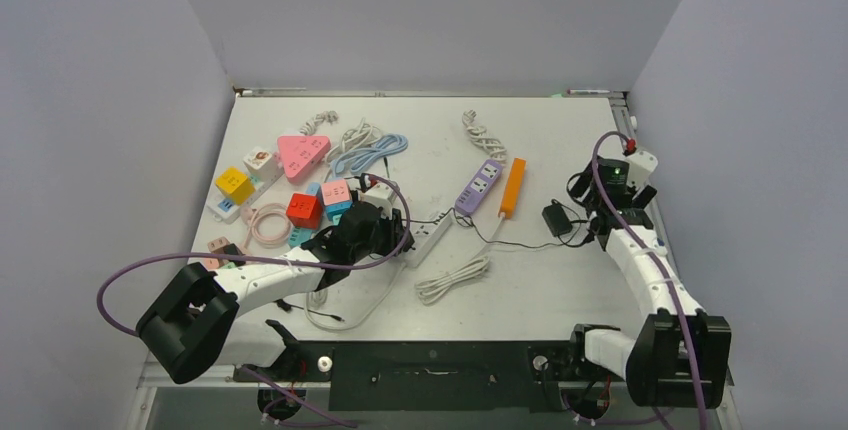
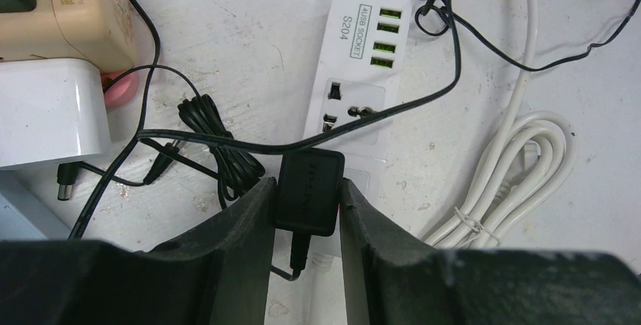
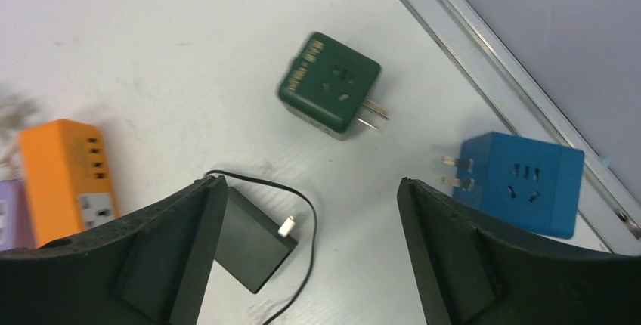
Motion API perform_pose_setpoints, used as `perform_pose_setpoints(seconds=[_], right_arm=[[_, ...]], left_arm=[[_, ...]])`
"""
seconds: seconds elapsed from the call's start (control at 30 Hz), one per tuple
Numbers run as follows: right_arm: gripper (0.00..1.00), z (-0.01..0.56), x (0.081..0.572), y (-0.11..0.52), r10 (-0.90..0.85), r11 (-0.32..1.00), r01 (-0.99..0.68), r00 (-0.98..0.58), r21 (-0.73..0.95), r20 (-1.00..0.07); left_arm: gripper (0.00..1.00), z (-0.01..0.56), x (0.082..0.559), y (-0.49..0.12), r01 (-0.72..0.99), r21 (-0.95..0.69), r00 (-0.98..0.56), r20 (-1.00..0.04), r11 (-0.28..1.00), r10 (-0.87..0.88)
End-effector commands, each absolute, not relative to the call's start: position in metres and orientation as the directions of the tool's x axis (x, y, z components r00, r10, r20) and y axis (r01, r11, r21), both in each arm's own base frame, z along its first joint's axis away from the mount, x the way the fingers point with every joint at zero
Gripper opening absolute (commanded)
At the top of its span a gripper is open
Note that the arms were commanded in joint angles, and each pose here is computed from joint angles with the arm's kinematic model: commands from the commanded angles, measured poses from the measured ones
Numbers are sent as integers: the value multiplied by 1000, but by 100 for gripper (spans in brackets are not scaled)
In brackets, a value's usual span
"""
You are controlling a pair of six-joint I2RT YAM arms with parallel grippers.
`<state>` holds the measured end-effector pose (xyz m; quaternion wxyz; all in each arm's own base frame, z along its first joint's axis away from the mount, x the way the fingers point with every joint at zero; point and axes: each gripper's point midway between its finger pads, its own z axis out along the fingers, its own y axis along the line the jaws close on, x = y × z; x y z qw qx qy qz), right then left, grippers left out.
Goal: Pull the plug off the socket
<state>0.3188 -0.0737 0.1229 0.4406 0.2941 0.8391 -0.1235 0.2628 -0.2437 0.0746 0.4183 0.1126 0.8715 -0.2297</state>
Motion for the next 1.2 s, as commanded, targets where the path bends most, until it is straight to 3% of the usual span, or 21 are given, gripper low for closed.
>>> perform_pose_setpoints(seconds=[0.0, 0.1, 0.2, 0.3, 0.43, 0.7, 0.9, 1.0, 1.17], right_arm=[[89, 172, 342, -32, 300, 901, 410, -353, 141, -886], [96, 187, 355, 19, 163, 973, 212, -375, 86, -913], [98, 189, 362, 88, 55, 990, -93, -410, 101, -911], [99, 195, 358, 151, 25, 905, -382, -391, 186, -920], [100, 194, 345, 206, -22, 798, -562, -389, 219, -921], [100, 176, 312, 290, -171, 622, -757, -382, 201, -908], [97, 169, 299, 333, -223, 554, -806, -384, 208, -896], [94, 160, 291, 356, -244, 524, -822, -396, 223, -885], [89, 139, 279, 385, -304, 494, -841, -403, 219, -863]], left_arm=[[0, 63, 259, -235, 380, -261, -656, -753, 888, 59], [4, 69, 260, -235, 377, -248, -655, -752, 892, 67], [22, 81, 260, -238, 386, -261, -644, -763, 885, 57], [41, 96, 258, -240, 397, -286, -635, -772, 872, 36], [55, 116, 253, -238, 401, -311, -632, -775, 862, 15], [70, 153, 252, -212, 374, -349, -623, -781, 859, -46], [72, 167, 268, -173, 235, -358, -651, -748, 904, -127], [81, 174, 276, -149, 172, -329, -656, -742, 929, -141], [87, 185, 289, -111, 94, -281, -625, -763, 955, -163]])
